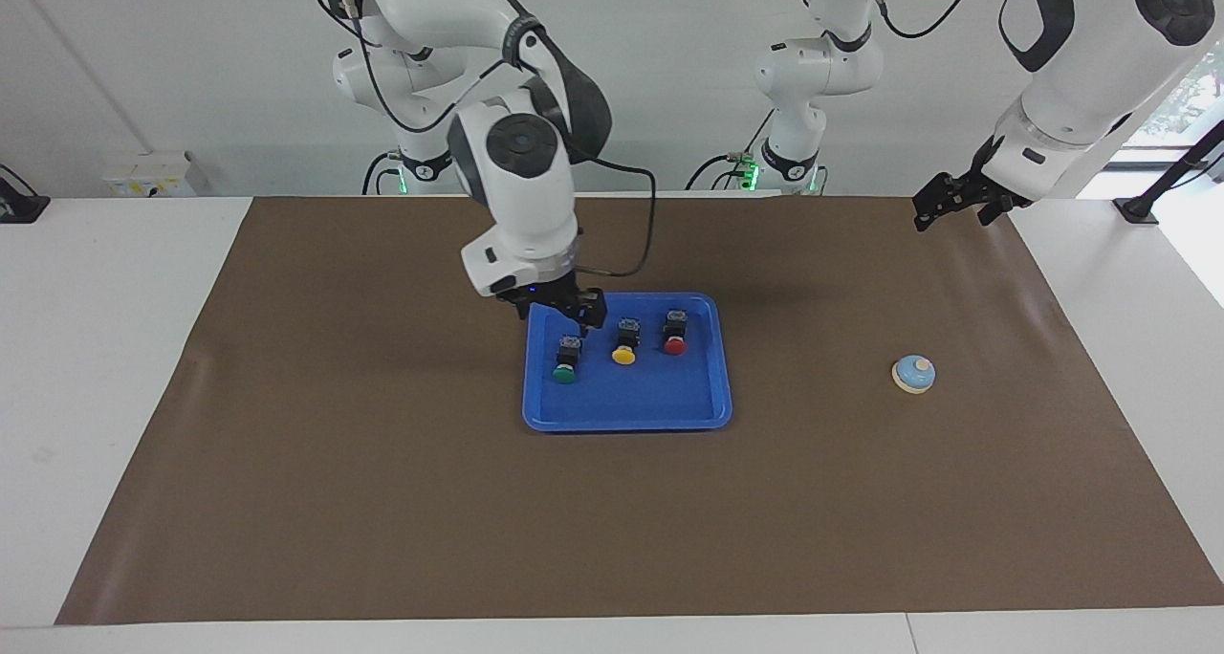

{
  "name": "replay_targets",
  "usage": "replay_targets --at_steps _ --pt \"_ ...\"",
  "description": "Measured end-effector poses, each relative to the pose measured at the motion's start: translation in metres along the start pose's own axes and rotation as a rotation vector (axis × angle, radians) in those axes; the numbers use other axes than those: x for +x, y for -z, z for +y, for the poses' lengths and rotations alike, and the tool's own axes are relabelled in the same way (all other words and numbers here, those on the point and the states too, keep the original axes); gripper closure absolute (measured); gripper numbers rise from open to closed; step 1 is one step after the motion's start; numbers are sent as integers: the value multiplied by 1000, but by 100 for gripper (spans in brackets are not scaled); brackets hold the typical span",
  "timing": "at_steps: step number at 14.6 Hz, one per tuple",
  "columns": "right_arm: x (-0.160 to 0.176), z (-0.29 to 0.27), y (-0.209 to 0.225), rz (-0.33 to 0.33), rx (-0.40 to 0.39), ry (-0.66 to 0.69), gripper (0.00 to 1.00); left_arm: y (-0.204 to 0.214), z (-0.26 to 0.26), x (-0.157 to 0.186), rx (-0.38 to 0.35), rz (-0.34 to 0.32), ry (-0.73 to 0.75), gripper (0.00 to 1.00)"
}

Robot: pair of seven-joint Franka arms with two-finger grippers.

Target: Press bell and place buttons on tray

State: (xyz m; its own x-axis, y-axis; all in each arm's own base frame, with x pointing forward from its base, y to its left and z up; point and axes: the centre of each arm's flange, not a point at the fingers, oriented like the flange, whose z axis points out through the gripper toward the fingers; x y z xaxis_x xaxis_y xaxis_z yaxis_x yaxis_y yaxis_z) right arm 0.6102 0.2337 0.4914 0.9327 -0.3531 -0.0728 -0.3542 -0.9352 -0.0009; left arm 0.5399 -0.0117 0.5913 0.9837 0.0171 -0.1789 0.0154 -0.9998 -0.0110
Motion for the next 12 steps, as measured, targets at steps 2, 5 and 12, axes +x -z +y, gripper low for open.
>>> replay_targets --at_steps 2,5,12 --pt "26 54 24 -11 0 43 0 0 0 0 0 0 0 0" --pt "53 130 48 -36 -1 128 0 0 0 0 0 0 0 0" --pt "62 263 105 -50 17 253 0 0 0 0 0 0 0 0"
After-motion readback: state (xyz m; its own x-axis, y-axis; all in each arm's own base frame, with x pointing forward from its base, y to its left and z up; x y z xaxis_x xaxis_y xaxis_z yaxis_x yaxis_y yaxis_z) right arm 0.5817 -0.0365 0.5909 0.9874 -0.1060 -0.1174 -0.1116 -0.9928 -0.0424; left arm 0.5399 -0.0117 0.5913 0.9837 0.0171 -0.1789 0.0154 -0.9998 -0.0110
